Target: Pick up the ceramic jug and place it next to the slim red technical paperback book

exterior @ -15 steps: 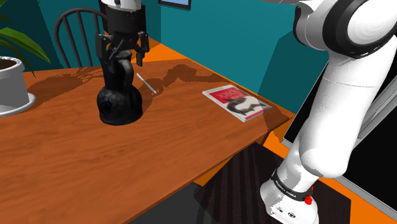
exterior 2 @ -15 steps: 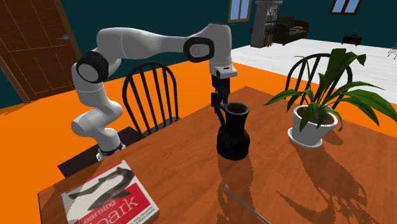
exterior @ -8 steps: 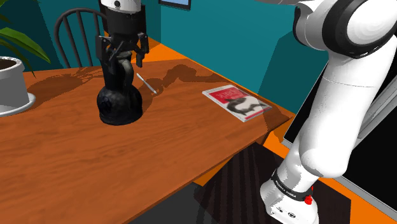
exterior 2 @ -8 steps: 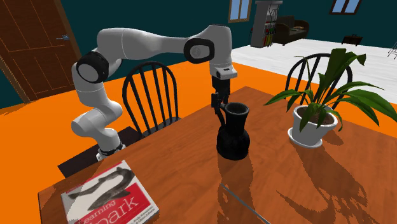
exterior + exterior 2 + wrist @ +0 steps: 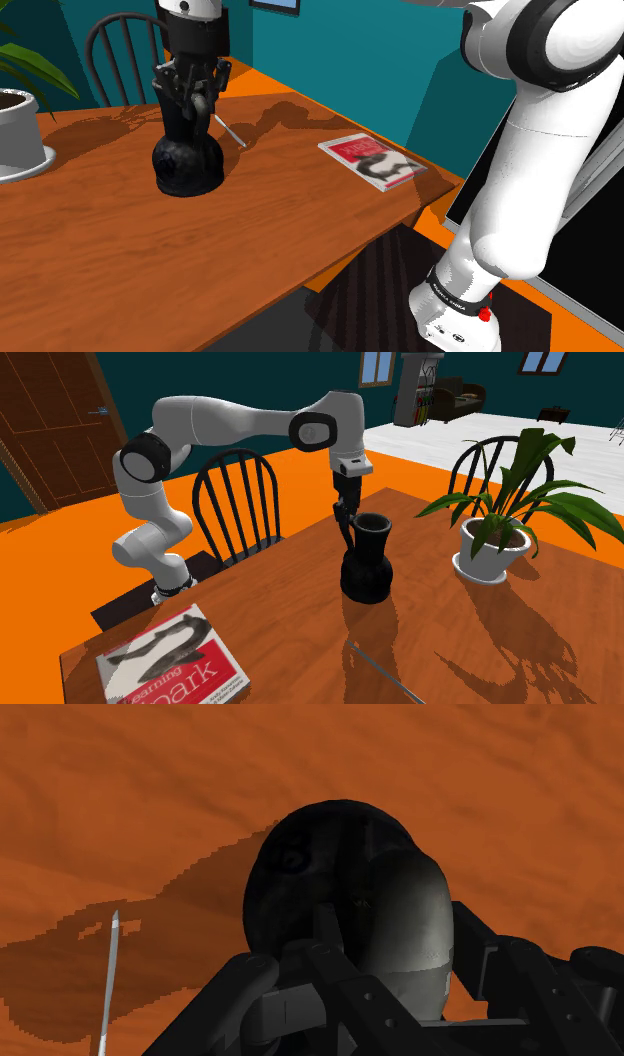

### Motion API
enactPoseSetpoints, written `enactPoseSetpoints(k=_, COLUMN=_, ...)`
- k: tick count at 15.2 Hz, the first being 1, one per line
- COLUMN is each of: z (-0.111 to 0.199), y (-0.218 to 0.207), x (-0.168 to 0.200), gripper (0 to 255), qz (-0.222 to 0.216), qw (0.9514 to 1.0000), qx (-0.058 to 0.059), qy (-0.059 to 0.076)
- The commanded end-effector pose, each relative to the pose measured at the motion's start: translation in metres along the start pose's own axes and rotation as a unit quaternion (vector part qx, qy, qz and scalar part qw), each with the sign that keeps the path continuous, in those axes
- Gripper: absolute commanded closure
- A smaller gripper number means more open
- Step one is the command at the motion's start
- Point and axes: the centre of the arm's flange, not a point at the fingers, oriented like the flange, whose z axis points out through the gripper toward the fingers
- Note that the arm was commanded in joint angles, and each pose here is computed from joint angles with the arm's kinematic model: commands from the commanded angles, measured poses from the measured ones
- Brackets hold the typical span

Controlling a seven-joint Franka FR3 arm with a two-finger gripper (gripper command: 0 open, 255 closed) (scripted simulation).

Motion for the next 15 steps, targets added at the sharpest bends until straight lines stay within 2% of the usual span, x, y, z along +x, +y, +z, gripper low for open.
enactPoseSetpoints(k=1, z=0.000, y=0.000, x=0.000, gripper=255, qz=0.000, qw=1.0000, qx=0.000, qy=0.000)
enactPoseSetpoints(k=3, z=0.000, y=0.000, x=0.000, gripper=255, qz=0.000, qw=1.0000, qx=0.000, qy=0.000)
enactPoseSetpoints(k=15, z=-0.063, y=0.001, x=0.008, gripper=255, qz=0.000, qw=1.0000, qx=0.000, qy=0.000)
